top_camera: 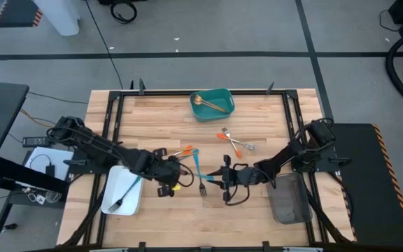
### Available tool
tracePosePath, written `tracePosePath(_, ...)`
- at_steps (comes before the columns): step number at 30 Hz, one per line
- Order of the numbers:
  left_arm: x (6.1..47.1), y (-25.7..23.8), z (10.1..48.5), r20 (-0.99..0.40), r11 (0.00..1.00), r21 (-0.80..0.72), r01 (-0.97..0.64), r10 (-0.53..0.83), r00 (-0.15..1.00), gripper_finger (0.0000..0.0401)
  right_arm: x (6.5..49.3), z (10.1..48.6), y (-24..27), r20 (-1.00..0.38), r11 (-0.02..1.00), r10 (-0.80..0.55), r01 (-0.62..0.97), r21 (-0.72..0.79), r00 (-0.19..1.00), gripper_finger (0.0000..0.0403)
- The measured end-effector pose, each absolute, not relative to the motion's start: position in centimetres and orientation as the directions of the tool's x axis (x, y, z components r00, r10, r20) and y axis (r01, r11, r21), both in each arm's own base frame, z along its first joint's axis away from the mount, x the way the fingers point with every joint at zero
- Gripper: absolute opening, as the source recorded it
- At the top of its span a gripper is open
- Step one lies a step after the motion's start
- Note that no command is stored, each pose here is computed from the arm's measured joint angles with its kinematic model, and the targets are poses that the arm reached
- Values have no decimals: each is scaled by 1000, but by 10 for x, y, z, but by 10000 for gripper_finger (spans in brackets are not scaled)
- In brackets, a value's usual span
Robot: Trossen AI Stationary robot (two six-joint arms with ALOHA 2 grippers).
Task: Sort silverware by color (type)
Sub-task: Put the blue fork into the white bin
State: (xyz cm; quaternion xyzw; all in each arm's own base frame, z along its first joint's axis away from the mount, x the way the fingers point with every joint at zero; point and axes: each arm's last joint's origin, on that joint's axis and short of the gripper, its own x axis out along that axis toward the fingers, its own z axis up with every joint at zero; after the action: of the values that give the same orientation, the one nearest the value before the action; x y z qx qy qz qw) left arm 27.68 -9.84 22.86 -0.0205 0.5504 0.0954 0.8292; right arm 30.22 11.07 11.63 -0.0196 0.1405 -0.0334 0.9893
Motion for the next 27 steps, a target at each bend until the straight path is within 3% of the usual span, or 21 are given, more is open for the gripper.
tracePosePath(14,310,-95,224,-828,996,78,-52,94,552,133,291,115,133,-281,997,-77,72,-27,957,110)
tracePosePath(20,328,-101,201,-817,990,136,46,86,570,133,287,114,141,-297,998,-54,59,9,953,110)
tracePosePath(27,345,-88,177,-852,996,-1,91,-49,522,133,282,113,148,-309,996,-63,78,34,949,110)
